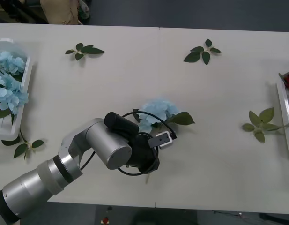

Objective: Put the red flowers into the right box and the blue flowers into the left box

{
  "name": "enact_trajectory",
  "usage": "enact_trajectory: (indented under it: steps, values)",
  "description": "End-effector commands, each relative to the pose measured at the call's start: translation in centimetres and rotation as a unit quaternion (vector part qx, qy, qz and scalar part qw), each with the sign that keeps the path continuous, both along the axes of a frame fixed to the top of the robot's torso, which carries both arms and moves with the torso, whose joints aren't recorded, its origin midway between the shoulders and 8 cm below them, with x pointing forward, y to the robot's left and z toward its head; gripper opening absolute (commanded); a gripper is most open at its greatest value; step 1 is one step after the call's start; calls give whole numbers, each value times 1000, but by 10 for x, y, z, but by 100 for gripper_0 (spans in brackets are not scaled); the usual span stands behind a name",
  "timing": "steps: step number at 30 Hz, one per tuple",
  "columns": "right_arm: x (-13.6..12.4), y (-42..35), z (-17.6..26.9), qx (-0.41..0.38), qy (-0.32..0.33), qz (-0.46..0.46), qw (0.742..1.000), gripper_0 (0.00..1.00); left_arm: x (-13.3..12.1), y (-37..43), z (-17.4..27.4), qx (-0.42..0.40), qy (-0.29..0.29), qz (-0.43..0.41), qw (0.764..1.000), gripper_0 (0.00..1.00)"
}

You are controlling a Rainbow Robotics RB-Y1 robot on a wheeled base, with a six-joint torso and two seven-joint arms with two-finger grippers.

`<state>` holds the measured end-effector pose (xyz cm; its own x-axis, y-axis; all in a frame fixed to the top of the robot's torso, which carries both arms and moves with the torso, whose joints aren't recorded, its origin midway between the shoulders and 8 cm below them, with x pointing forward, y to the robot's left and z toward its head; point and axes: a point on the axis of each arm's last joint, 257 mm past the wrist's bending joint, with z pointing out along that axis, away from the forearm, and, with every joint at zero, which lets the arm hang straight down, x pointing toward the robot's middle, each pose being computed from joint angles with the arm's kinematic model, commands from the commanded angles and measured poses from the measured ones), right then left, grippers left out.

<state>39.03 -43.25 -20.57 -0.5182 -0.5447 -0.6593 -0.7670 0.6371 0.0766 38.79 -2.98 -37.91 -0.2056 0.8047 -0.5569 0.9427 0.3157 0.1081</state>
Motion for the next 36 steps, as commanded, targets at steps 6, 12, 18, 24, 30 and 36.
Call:
enact_trajectory:
  steps: [6, 12, 18, 24, 30, 36]
  values:
    - [-20, 14, 23, 75, 16, 14, 997, 100, 2, -6, 6, 1, -9, -3, 1000, 0]
    - [-23, 43, 18, 125, 17, 32, 991, 100, 13, -2, 16, -2, -25, 2, 1000, 0]
    - [-18, 101, 13, 183, -3, 72, 980, 100, 10, 7, 77, -3, -27, -7, 1000, 0]
    - [-9, 161, 20, 172, -36, 145, 974, 100, 2, 88, 188, 77, -48, 18, 996, 0]
    - [-7, 207, 17, 155, -29, 208, 965, 100, -8, 219, 250, 167, -88, 84, 978, 0]
    - [-2, 243, 14, 143, -28, 245, 958, 100, -21, 359, 294, 241, -78, 193, 948, 0]
